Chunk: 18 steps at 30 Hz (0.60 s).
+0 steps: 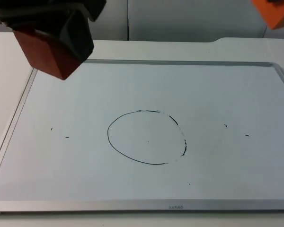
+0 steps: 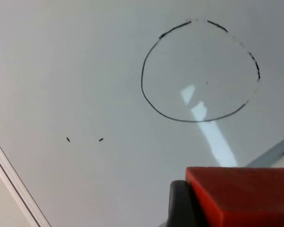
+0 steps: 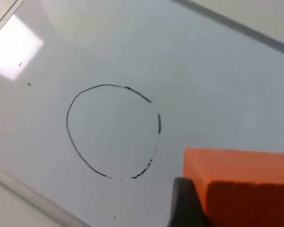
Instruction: Pick up one cube with the left hand and another cube with the right hand. First place the cube in the right hand at the target position, then stack the cube in the left hand on top.
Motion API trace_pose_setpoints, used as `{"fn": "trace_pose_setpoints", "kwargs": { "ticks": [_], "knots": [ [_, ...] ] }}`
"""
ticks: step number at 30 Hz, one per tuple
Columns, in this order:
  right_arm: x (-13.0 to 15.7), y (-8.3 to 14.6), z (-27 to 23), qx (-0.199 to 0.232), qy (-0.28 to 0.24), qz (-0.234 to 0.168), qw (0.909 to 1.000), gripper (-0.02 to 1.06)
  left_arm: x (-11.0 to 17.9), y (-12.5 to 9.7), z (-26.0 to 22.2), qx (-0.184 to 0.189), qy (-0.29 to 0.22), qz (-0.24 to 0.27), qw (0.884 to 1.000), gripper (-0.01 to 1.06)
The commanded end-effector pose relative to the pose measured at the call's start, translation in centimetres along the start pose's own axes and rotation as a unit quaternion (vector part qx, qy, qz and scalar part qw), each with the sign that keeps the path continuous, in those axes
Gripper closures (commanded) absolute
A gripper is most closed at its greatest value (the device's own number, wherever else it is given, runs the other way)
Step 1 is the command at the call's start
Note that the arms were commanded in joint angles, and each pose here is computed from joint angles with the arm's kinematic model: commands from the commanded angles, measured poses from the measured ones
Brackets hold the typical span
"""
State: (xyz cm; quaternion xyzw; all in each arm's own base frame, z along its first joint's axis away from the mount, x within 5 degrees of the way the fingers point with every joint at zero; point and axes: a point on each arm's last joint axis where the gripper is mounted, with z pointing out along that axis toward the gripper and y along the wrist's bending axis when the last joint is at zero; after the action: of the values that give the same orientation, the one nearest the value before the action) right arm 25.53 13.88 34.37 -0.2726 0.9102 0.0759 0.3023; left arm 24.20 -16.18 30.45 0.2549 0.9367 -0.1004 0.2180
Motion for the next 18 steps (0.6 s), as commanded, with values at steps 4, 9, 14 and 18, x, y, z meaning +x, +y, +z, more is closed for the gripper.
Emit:
{"fn": "trace_pose_setpoints", "kwargs": {
  "ticks": [4, 9, 14, 18],
  "knots": [
    [-1.0, 2.2, 5.4, -0.021, 0.041, -0.031, 0.9985, 1.05, 0.9, -2.2, -1.4, 0.007, 0.000, 0.035, 0.999, 1.05],
    [-0.5, 2.6, 9.6, -0.031, 0.082, -0.027, 0.9958, 1.05, 2.6, -2.9, -2.3, 0.017, -0.015, 0.039, 0.999, 1.05],
    [0.0, 3.1, 12.9, -0.035, 0.105, -0.031, 0.9934, 1.05, 4.3, -2.7, -2.2, 0.019, -0.010, 0.032, 0.999, 1.05],
    [0.6, 4.5, 15.5, -0.044, 0.129, -0.046, 0.9896, 1.05, 4.7, -2.7, -2.0, 0.020, -0.001, 0.030, 0.999, 1.05]
  ]
}}
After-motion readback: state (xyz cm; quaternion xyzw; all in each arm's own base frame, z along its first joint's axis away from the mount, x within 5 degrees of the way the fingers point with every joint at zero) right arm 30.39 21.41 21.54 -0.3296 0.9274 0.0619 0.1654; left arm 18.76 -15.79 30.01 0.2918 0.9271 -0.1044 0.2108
